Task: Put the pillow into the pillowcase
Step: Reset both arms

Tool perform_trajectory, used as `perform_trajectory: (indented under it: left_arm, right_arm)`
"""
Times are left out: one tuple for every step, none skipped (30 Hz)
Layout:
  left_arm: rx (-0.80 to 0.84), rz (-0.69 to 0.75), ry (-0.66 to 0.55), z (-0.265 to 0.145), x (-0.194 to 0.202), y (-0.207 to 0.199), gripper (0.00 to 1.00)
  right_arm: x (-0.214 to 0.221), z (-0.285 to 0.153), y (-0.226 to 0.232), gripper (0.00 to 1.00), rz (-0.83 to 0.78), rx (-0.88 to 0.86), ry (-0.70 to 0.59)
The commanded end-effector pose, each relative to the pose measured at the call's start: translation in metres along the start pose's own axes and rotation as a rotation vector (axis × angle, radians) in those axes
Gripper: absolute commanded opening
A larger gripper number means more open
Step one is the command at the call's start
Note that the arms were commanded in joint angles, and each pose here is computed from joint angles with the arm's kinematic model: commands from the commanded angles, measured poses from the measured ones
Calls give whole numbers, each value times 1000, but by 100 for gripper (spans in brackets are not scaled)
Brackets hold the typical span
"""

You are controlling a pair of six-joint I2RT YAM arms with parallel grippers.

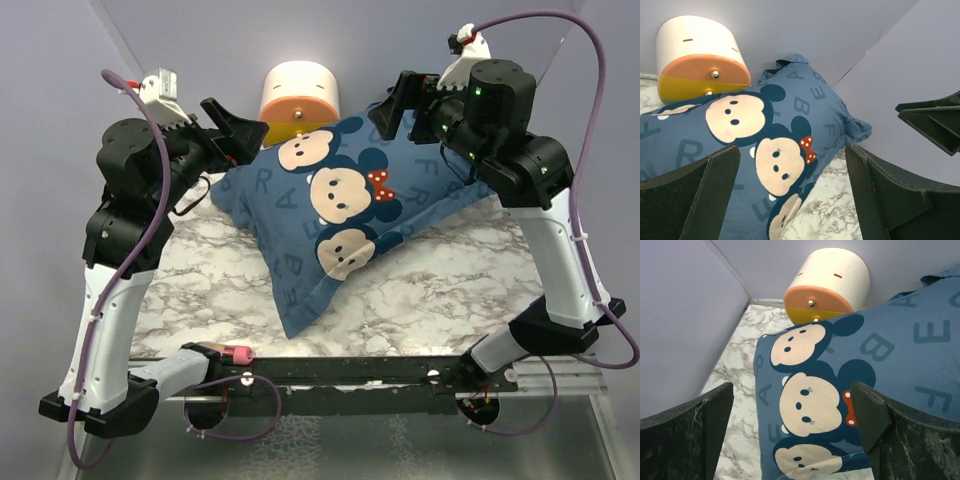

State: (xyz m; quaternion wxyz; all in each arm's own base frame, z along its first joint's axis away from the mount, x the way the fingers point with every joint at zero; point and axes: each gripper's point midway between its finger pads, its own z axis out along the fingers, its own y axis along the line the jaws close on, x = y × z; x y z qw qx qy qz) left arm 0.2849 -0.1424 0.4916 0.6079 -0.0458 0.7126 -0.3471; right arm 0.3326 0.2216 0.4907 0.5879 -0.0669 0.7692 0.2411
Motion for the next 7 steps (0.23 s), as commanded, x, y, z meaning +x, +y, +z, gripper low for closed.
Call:
perform_trajectory:
  left_arm:
    - [38, 31, 15, -8, -9, -14, 90]
    - [38, 33, 17, -7, -9, -14, 90]
    - [35, 34, 20, -5, -8, -13, 90]
    - [31, 37, 22, -4, -8, -12, 91]
    - [27, 38, 25, -3, -7, -10, 91]
    - [23, 40, 27, -1, -6, -9, 91]
    - [19, 42, 30, 0, -5, -8, 94]
  right_arm:
    - [-3, -9, -16, 100, 51, 98, -2]
    - [-6, -10, -16, 100, 48, 98, -20]
    - [-8, -11, -17, 100, 42, 94, -37]
    - [-11, -13, -17, 100, 39, 88, -55]
    - [-13, -15, -17, 100, 30, 88, -68]
    - [-13, -15, -19, 100, 20, 92, -73]
    - [-12, -14, -21, 100, 14, 105, -73]
